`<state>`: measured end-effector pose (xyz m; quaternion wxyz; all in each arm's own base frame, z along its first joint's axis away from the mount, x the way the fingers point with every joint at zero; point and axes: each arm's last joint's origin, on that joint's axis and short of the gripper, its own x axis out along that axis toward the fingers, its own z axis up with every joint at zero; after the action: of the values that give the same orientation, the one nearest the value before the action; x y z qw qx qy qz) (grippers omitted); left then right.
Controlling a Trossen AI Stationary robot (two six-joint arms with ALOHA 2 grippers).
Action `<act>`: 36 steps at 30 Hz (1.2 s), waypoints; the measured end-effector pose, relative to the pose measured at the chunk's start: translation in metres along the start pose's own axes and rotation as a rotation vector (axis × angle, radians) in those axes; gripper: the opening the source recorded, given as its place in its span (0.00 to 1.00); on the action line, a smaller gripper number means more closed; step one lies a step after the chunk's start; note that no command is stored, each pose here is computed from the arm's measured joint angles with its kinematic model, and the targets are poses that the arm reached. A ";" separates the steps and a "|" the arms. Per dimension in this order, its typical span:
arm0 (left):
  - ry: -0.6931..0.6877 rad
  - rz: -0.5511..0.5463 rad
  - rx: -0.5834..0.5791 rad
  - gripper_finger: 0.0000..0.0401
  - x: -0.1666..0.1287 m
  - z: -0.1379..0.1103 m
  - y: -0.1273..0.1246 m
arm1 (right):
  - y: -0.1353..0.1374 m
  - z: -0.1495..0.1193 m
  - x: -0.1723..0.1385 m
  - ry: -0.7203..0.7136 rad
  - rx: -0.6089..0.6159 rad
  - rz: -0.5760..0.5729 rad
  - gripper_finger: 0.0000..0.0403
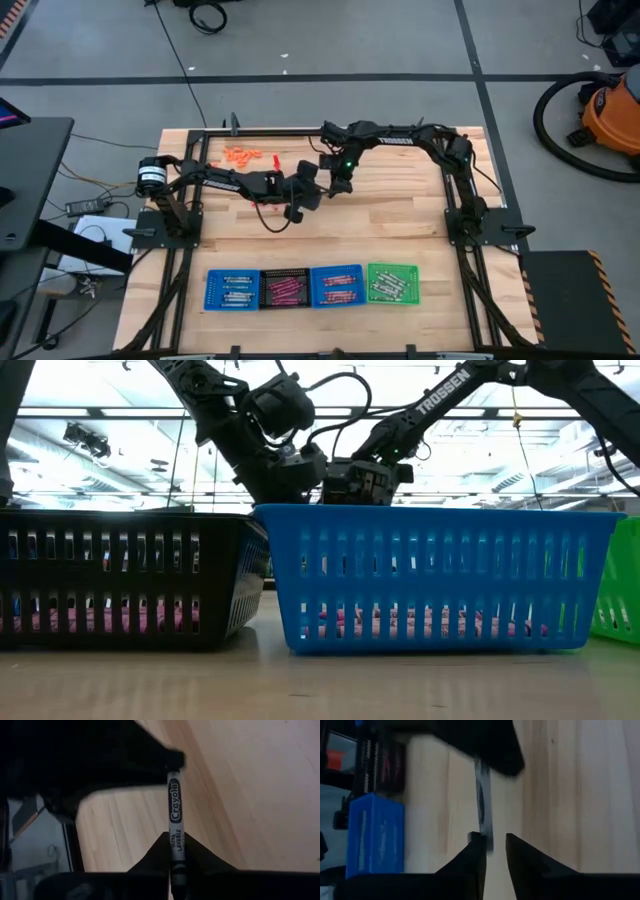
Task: Sort crayons
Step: Put the black crayon into the left blue bin
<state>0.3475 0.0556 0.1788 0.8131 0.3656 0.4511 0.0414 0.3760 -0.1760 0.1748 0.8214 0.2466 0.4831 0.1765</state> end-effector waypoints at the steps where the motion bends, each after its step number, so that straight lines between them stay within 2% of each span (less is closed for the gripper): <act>1: 0.003 -0.003 -0.008 0.05 0.000 0.000 -0.001 | 0.000 -0.002 -0.003 0.011 0.013 -0.004 0.21; 7: 0.068 -0.073 -0.079 0.06 -0.015 0.002 -0.008 | 0.001 -0.012 -0.030 0.067 0.073 -0.095 0.24; 14: 0.109 -0.150 -0.218 0.06 -0.063 0.014 -0.015 | 0.005 -0.012 -0.032 0.111 0.140 -0.254 0.23; 22: 0.010 -0.463 -0.523 0.06 -0.133 0.020 -0.030 | 0.013 -0.009 -0.019 0.171 0.149 -0.464 0.23; 27: 0.026 -0.630 -0.701 0.06 -0.167 0.019 -0.041 | 0.013 -0.005 -0.017 0.138 0.170 -0.551 0.23; 32: 0.079 -0.676 -0.758 0.06 -0.187 0.029 -0.071 | 0.014 -0.001 -0.015 0.117 0.179 -0.634 0.23; 36: 0.130 -0.614 -0.754 0.06 -0.205 0.033 -0.101 | 0.018 0.001 -0.010 0.107 0.162 -0.638 0.23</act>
<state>0.2251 -0.1178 0.2698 0.8336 -0.1075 0.5416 -0.0170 0.3715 -0.1665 0.1929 0.7863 0.1378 0.5910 -0.1158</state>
